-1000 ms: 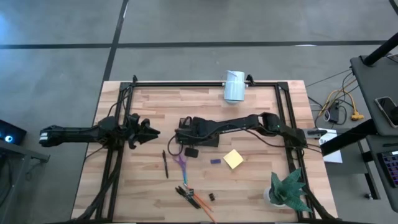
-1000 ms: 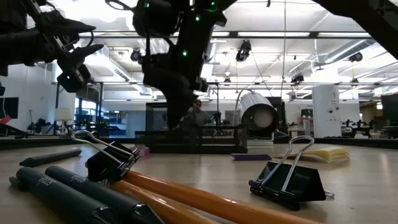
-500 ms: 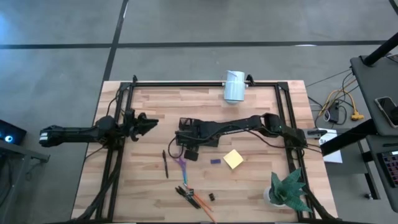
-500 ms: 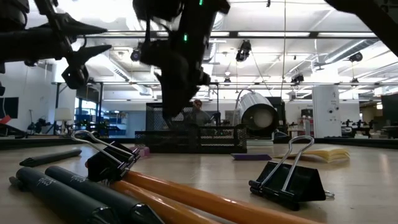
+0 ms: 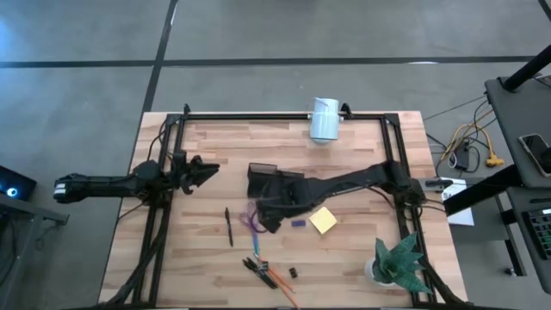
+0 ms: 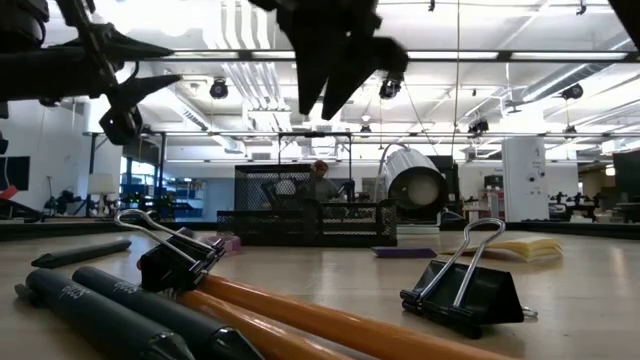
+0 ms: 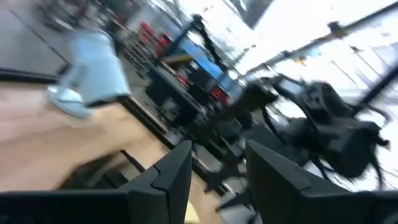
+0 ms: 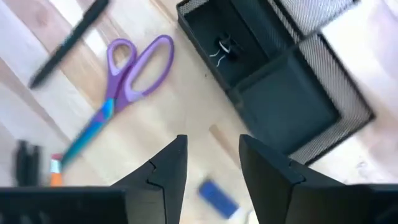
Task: Pick and place office supplies into organizer
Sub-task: Put the right black binder clip into the black desk organizer
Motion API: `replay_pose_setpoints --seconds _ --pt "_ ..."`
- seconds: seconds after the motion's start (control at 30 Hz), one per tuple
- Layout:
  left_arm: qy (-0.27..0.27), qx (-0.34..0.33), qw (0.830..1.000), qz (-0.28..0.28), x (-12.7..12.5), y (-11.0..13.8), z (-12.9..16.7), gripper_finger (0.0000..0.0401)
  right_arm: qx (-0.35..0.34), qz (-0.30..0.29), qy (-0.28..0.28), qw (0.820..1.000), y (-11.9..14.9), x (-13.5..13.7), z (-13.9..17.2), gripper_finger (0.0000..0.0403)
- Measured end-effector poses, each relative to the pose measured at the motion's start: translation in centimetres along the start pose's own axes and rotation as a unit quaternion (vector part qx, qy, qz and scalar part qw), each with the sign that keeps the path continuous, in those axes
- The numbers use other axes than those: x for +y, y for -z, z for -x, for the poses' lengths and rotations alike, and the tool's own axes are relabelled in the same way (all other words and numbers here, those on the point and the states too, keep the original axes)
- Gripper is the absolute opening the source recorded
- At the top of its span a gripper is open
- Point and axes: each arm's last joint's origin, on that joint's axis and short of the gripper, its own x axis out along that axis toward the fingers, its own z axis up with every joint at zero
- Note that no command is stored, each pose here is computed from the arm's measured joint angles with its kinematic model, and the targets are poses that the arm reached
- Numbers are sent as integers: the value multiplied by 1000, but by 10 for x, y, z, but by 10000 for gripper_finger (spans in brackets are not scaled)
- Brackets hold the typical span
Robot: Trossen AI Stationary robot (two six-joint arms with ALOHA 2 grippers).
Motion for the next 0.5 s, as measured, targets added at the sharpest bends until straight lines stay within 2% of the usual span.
replay_pose_setpoints --seconds 0.17,0.27,0.5 --pt "54 58 997 0 -3 4 0 132 25 -88 -25 995 21 15 8 132" --pt "57 65 996 0 -3 5 0 132 53 -121 -43 990 36 25 12 132" --pt "54 69 996 0 -2 5 -1 132 68 -190 -61 977 71 46 24 127"
